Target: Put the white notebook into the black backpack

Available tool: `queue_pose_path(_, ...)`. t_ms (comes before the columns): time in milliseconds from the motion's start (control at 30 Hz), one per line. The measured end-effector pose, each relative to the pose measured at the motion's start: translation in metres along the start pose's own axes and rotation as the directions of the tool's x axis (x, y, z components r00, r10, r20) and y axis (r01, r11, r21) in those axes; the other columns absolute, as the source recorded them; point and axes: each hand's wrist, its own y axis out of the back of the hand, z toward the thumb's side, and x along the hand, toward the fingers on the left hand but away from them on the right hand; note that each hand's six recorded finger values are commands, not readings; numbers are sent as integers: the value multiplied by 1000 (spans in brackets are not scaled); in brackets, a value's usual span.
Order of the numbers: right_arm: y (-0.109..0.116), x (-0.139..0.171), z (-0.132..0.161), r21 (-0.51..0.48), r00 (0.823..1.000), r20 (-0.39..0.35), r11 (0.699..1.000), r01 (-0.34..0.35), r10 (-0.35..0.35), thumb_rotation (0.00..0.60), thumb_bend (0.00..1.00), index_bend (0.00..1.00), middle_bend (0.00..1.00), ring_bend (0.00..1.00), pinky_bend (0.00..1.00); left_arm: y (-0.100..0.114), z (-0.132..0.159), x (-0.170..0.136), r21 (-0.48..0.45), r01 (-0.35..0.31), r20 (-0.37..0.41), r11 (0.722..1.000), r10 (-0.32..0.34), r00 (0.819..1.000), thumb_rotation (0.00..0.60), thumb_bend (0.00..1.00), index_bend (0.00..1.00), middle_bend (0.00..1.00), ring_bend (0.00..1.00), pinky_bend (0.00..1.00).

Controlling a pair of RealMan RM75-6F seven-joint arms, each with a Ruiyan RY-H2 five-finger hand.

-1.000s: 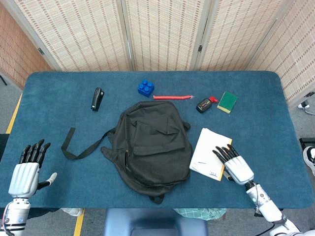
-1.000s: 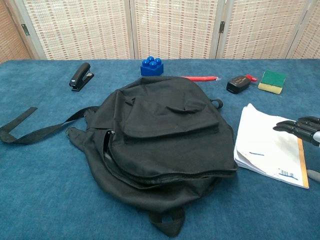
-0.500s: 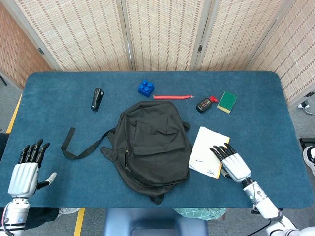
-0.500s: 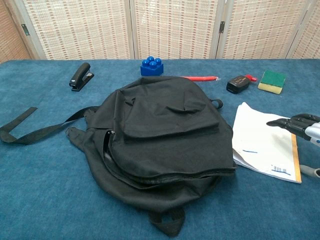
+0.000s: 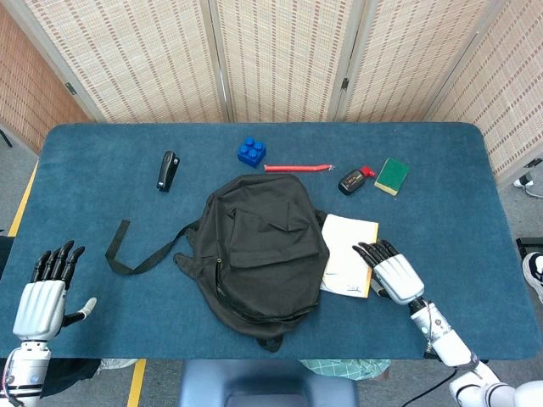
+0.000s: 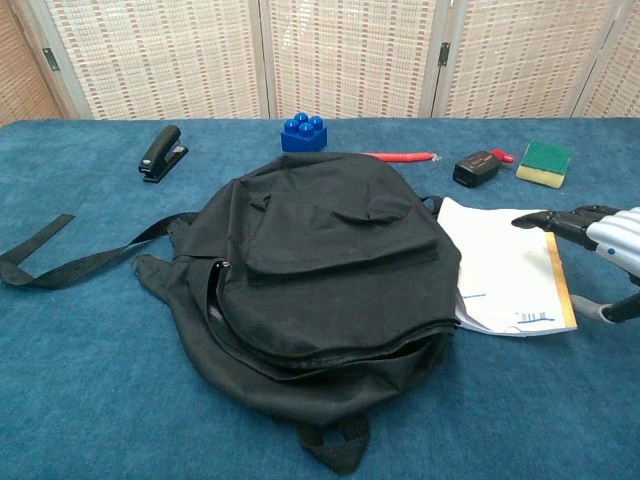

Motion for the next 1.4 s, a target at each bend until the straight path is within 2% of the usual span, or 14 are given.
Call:
queue_pose_path(233, -4, -7, 13, 8, 999, -34, 1000, -14, 15, 600, 423, 136, 175, 199, 164, -1, 0, 0, -3, 7, 3, 1000, -7, 1000, 600, 288, 110, 32, 81, 0)
queue_pose_path(400, -6, -10, 22, 29, 998, -57, 999, -16, 18, 600, 522, 136, 170, 198, 166, -1, 2, 1, -5, 7, 6, 1000, -7, 1000, 600, 288, 112, 32, 81, 0)
queue_pose_path(600, -9, -13, 29, 68, 997, -73, 998, -13, 18, 600, 526, 136, 159, 182, 166, -2, 3, 1, -9, 10, 9, 1000, -10, 1000, 600, 288, 113, 32, 81, 0)
queue_pose_path(800, -5, -14, 30, 48, 998, -63, 999, 11, -8, 600, 525, 144, 137, 167, 166, -2, 2, 0, -11, 13, 8, 1000, -13, 1000, 600, 288, 113, 32, 81, 0)
queue_pose_path(1000, -3, -12, 32, 26, 998, -59, 999, 32, -31, 600, 525, 291, 123, 184, 166, -2, 5, 2, -9, 18, 14, 1000, -18, 1000, 600, 288, 116, 32, 81, 0)
queue_pose_path(1167, -1, -14, 34, 9, 997, -58, 998, 56, -55, 600, 519, 361, 161, 201, 165, -2, 6, 2, -10, 18, 15, 1000, -18, 1000, 600, 288, 120, 32, 81, 0)
queue_pose_path(1400, 2, -15, 34, -11, 995, -58, 997, 81, -81, 600, 438, 429, 220, 222, 170, -2, 6, 2, -9, 21, 14, 1000, -21, 1000, 600, 288, 120, 32, 81, 0)
